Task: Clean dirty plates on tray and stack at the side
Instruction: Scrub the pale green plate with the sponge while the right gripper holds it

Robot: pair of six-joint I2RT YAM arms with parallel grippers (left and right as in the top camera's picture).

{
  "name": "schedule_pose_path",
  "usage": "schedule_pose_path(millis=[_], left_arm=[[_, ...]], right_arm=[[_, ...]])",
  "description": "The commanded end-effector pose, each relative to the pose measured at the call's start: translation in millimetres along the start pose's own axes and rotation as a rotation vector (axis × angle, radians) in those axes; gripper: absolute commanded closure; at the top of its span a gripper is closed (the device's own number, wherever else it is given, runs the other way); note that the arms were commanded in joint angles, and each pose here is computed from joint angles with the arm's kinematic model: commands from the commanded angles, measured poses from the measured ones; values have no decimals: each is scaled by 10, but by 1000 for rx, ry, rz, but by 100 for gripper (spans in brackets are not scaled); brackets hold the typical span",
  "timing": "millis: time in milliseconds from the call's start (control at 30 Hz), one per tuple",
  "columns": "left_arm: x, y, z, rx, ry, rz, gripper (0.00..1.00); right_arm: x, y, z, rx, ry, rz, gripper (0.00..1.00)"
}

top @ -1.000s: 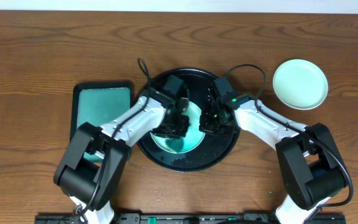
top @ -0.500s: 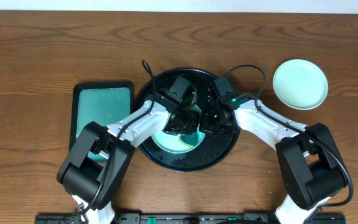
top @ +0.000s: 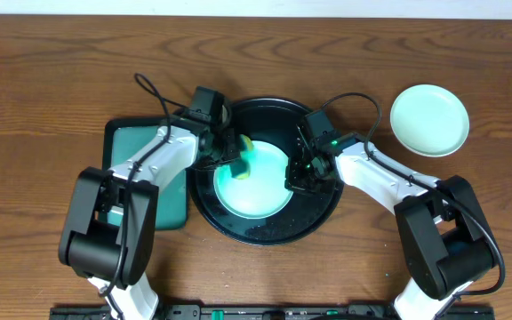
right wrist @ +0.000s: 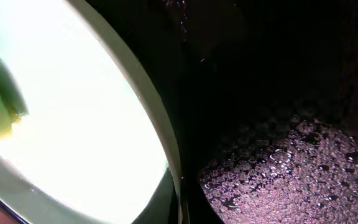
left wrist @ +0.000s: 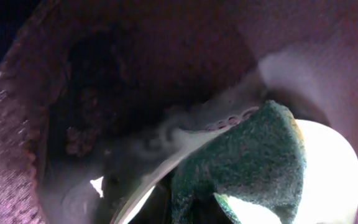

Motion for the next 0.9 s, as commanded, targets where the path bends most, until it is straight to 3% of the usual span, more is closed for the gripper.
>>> schedule_pose_path(millis=[0,300,633,767,867], left_arm=[[82,6,834,393,-113,-52,93],[-101,-170,752,428,-86,16,93],[-46,-1034,397,347,-43,-206,93],[-18,-1309,545,424,-78,-289,93],[-9,-1345,714,456,-100,-272,93]], right_arm=[[-101,142,-167,-84,10,42,99],[-98,142,-170,-87,9,40,99],[-93,142,-166,-85,9,37,99],[-93,142,-166,-84,9,37,99],[-92,142,-165,-84,9,37,99]])
Point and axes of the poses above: each gripper's point midway between its finger pads, its own y axis out along the fingers, its own z axis along the line the jaws close on, x = y × z, the point moved 6 cm from there along -y, back along the fingers, and after that the axes turned 4 degrees about y, right-handed, at the moved point
